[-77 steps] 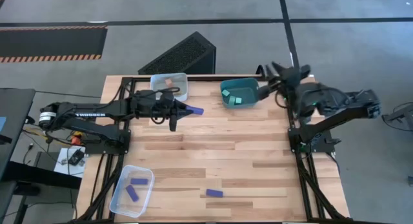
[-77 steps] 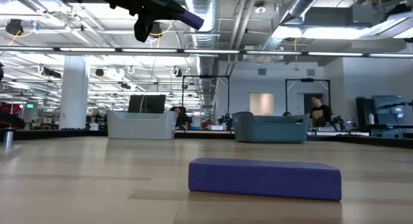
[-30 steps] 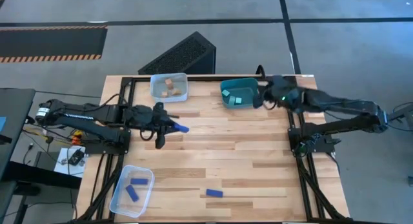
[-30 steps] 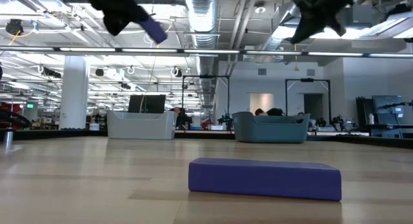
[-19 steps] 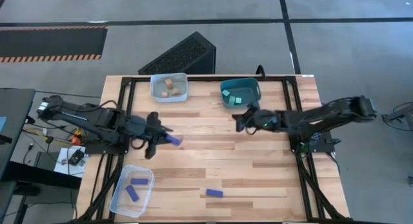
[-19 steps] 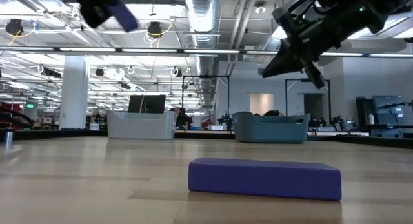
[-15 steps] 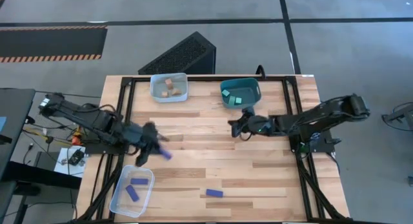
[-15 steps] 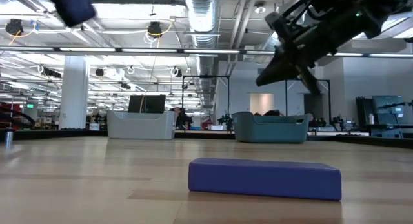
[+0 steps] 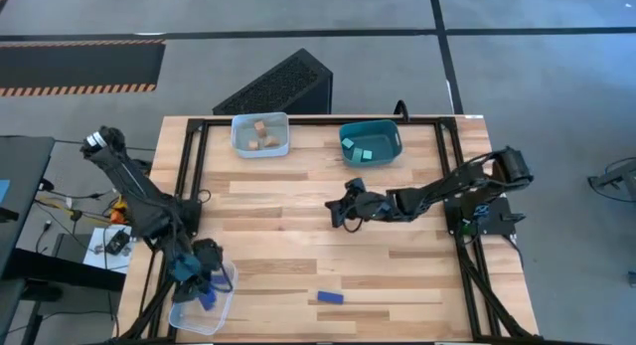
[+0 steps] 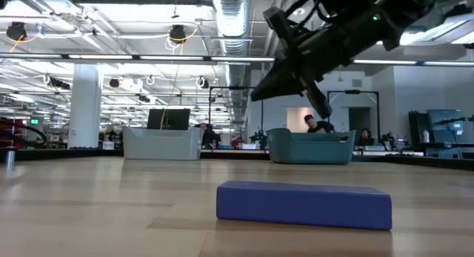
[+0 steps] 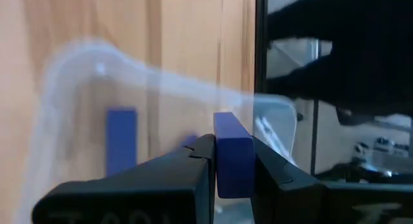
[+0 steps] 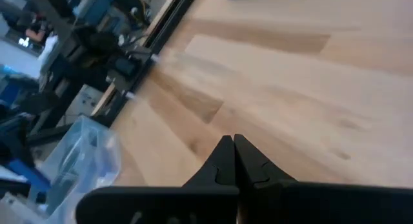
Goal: Sort & place blocks by color
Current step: Put the top violet block into the transparent bin, then put the violet block into the transparent bin
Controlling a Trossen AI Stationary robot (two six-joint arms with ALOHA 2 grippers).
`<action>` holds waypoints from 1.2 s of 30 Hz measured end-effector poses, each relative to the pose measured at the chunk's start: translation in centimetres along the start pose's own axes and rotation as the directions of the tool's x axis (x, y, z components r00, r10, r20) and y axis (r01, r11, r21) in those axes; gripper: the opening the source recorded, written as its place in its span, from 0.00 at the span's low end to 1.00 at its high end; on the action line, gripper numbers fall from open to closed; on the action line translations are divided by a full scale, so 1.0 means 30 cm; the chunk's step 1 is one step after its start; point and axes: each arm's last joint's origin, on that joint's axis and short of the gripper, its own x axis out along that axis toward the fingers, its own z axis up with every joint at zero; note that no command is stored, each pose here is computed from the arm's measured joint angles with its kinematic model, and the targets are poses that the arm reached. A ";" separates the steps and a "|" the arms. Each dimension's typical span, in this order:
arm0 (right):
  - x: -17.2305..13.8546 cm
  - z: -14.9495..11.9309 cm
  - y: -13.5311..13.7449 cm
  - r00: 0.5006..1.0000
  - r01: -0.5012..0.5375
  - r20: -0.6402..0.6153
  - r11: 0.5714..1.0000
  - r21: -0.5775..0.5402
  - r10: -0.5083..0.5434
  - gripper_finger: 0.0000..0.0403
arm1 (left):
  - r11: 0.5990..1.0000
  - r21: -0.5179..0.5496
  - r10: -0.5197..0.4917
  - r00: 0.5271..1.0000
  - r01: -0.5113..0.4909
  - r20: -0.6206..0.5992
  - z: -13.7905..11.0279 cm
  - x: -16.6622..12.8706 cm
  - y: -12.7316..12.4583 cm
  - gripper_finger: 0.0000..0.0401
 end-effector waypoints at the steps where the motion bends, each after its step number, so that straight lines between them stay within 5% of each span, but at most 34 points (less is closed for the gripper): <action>1: 0.011 -0.002 0.006 1.000 -0.003 -0.011 1.000 -0.003 0.003 0.00 | 1.000 -0.001 -0.004 1.000 0.004 -0.023 -0.013 0.013 0.000 0.08; 6: 0.067 0.001 0.023 0.998 -0.027 -0.058 1.000 -0.011 0.026 0.00 | 0.998 0.036 0.054 0.989 -0.050 -0.141 -0.071 0.078 0.012 0.08; 14: 0.105 0.012 0.039 0.994 -0.060 -0.099 0.997 -0.040 0.056 0.00 | 0.995 0.012 0.097 0.982 -0.096 -0.162 -0.089 0.144 0.048 0.10; 19: 0.110 -0.025 0.018 0.964 -0.087 -0.261 0.991 -0.101 0.058 0.02 | 0.990 0.007 0.142 0.977 -0.143 -0.157 -0.090 0.150 0.058 0.21; 24: 0.100 -0.029 0.045 0.960 -0.144 -0.257 0.985 -0.097 0.115 0.01 | 0.982 -0.010 0.183 0.972 -0.187 -0.147 -0.092 0.149 0.069 0.37; 27: 0.112 0.077 0.139 0.948 -0.313 -0.092 0.946 -0.085 0.306 0.01 | 0.980 -0.024 0.190 0.964 -0.198 -0.185 -0.089 0.140 0.072 0.45; 31: 0.070 0.301 0.315 0.807 -0.532 0.187 0.826 -0.185 0.561 0.01 | 0.985 -0.015 0.168 0.966 -0.174 -0.196 -0.073 0.092 0.048 0.49; 34: 0.045 0.421 0.405 0.742 -0.567 0.209 0.762 -0.312 0.637 0.01 | 0.978 -0.001 0.209 0.971 -0.210 -0.113 -0.062 0.034 0.035 0.49; 36: 0.032 0.463 0.450 0.754 -0.556 0.142 0.738 -0.382 0.641 0.01 | 0.978 -0.014 0.209 0.978 -0.209 -0.019 -0.053 -0.005 0.027 0.49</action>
